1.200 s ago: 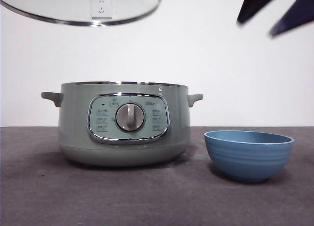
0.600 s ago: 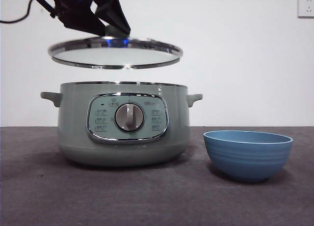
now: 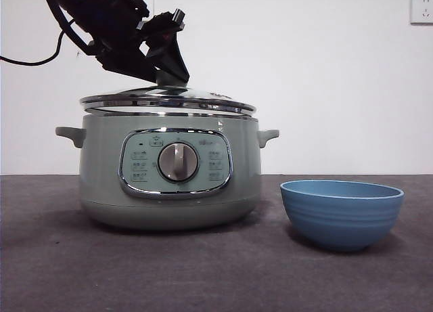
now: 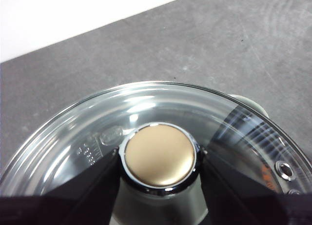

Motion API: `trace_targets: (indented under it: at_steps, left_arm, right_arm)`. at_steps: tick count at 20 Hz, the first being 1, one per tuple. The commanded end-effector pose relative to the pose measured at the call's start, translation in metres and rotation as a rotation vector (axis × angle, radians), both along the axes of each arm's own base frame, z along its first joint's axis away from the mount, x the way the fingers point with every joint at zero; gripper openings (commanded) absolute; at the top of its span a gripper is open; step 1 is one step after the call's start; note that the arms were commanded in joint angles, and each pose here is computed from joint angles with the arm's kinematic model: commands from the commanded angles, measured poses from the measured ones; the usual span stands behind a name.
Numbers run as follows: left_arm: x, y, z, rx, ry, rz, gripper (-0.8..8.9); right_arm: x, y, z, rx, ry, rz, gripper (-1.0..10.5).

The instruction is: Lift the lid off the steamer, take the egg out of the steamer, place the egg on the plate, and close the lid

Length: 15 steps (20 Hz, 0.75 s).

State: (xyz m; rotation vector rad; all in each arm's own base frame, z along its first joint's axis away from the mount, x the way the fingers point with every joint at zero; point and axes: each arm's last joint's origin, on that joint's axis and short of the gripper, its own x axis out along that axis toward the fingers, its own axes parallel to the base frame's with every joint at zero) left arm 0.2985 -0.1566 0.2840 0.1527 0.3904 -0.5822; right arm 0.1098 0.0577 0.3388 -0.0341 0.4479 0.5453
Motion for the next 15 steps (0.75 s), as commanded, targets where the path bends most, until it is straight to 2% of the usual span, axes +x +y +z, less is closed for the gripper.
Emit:
trace_targets:
  at_steps: [1, 15]
  left_arm:
    - [0.0, -0.001, 0.01, -0.012, -0.083, -0.019, -0.08]
    - [0.009, -0.006, -0.018, 0.046, 0.042, -0.021, -0.08]
  right_arm:
    - [-0.001, 0.0, 0.0, 0.009, 0.003, 0.0, 3.9]
    - [-0.001, 0.0, 0.0, 0.014, 0.007, -0.003, 3.9]
